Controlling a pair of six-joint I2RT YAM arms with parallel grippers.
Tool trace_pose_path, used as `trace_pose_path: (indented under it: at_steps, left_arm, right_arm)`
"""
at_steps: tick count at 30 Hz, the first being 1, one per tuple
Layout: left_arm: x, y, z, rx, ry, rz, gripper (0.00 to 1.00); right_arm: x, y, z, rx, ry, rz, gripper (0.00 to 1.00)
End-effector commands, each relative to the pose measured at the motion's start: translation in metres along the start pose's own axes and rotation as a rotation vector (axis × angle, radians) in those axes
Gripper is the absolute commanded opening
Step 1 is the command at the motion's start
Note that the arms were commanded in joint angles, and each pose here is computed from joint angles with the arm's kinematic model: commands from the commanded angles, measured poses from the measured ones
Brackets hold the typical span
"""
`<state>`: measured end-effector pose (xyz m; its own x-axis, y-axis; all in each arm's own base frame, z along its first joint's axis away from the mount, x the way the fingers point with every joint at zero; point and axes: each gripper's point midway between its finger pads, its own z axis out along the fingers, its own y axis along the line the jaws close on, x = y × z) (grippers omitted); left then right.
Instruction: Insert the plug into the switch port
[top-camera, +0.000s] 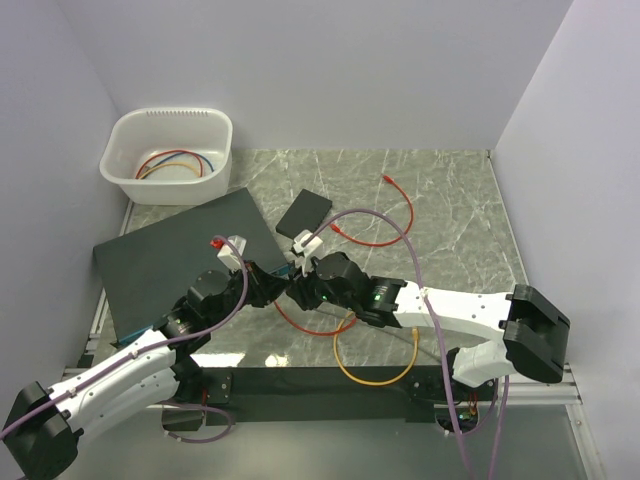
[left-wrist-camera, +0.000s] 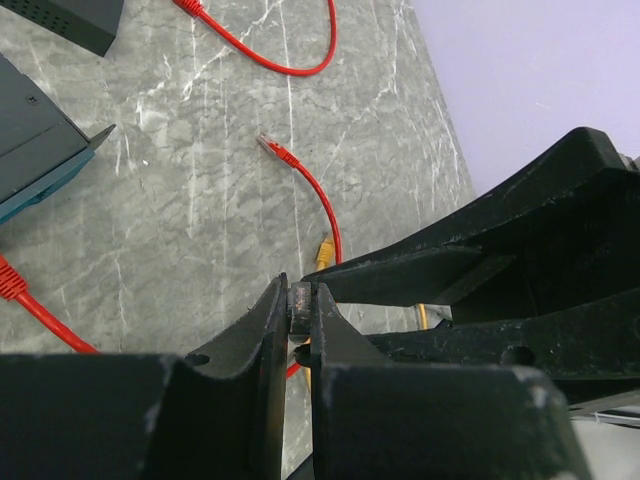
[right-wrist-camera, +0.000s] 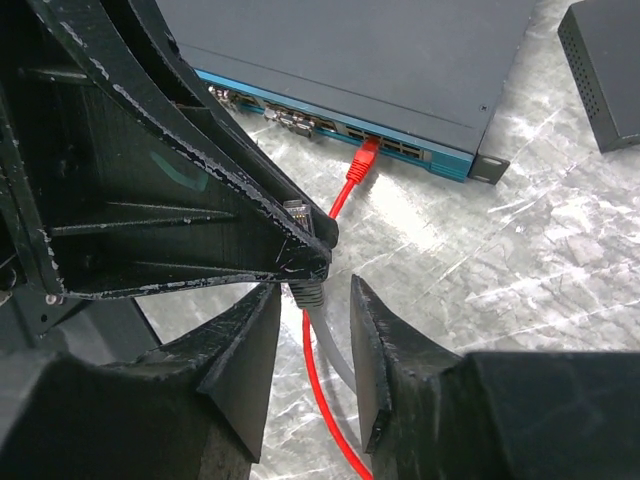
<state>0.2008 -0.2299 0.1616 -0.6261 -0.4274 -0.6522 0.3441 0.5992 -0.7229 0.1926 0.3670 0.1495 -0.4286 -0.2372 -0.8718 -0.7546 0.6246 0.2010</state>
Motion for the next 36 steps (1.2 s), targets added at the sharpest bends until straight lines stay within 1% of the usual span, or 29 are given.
trace_pose_path:
  at_steps: [1, 3, 4, 8, 11, 12, 13, 14, 15, 17, 18, 21, 23, 25, 29, 30, 32, 33, 35, 36]
  left_arm:
    - [-0.014, -0.018, 0.0, 0.05, -0.037, 0.001, 0.0]
    - [-0.014, -0.018, 0.0, 0.051, -0.035, 0.001, 0.0]
    - [-0.013, -0.018, 0.0, 0.051, -0.033, 0.001, 0.01]
    - [-0.014, -0.016, 0.0, 0.038, -0.036, 0.003, 0.01]
    - [-0.016, -0.017, -0.002, 0.04, -0.042, 0.005, 0.01]
    - [-0.015, -0.017, -0.001, 0.039, -0.039, 0.005, 0.02]
    - [-0.014, -0.016, -0.001, 0.038, -0.038, 0.008, 0.03]
    - [-0.015, -0.016, -0.001, 0.038, -0.041, 0.011, 0.07]
    - [-0.015, -0.016, -0.001, 0.035, -0.039, 0.016, 0.19]
    - [-0.016, -0.012, -0.001, 0.015, -0.047, 0.016, 0.32]
    - [-0.016, -0.01, -0.001, 0.008, -0.048, 0.013, 0.41]
    - [-0.02, -0.004, -0.001, -0.032, -0.064, 0.017, 0.55]
    - [-0.024, 0.002, 0.0, -0.071, -0.08, 0.023, 0.6]
    - [-0.028, 0.005, 0.001, -0.099, -0.094, 0.026, 0.61]
    - [-0.039, 0.025, 0.0, -0.229, -0.137, 0.03, 0.67]
    - [-0.045, 0.041, -0.004, -0.32, -0.172, 0.022, 0.73]
    - [-0.057, 0.055, -0.008, -0.404, -0.216, 0.004, 0.79]
    - [-0.059, 0.066, -0.011, -0.455, -0.227, 0.0, 0.82]
    - [-0.064, 0.077, -0.013, -0.483, -0.233, -0.019, 0.82]
    - [-0.071, 0.085, -0.014, -0.483, -0.241, -0.045, 0.82]
  right_arm:
    - [-0.031, 0.006, 0.001, -0.016, -0.083, 0.022, 0.4]
    - [-0.03, 0.006, 0.002, -0.014, -0.081, 0.023, 0.36]
    - [-0.029, 0.006, 0.002, -0.017, -0.08, 0.022, 0.31]
    - [-0.03, 0.007, 0.003, -0.022, -0.077, 0.022, 0.23]
    - [-0.026, 0.008, 0.006, -0.029, -0.068, 0.022, 0.11]
    - [-0.026, 0.009, 0.005, -0.036, -0.068, 0.025, 0.04]
    - [-0.025, 0.01, 0.006, -0.039, -0.067, 0.027, 0.0]
    - [-0.024, 0.012, 0.006, -0.05, -0.065, 0.031, 0.0]
    - [-0.023, 0.012, 0.006, -0.055, -0.062, 0.032, 0.0]
    - [-0.021, 0.012, 0.006, -0.056, -0.058, 0.042, 0.0]
    - [-0.018, 0.011, 0.007, -0.057, -0.049, 0.045, 0.0]
    - [-0.011, 0.006, 0.009, -0.041, -0.026, 0.055, 0.0]
    - [-0.004, 0.001, 0.012, -0.028, 0.0, 0.067, 0.0]
    - [0.003, -0.007, 0.016, -0.011, 0.024, 0.077, 0.0]
    - [0.01, -0.015, 0.023, 0.011, 0.059, 0.101, 0.0]
    - [0.018, -0.017, 0.028, 0.019, 0.087, 0.101, 0.0]
    - [0.016, -0.016, 0.034, 0.015, 0.101, 0.107, 0.0]
    - [0.025, -0.019, 0.041, 0.027, 0.134, 0.106, 0.0]
    - [0.022, -0.018, 0.049, 0.03, 0.145, 0.107, 0.0]
    - [0.031, -0.02, 0.055, 0.043, 0.181, 0.108, 0.0]
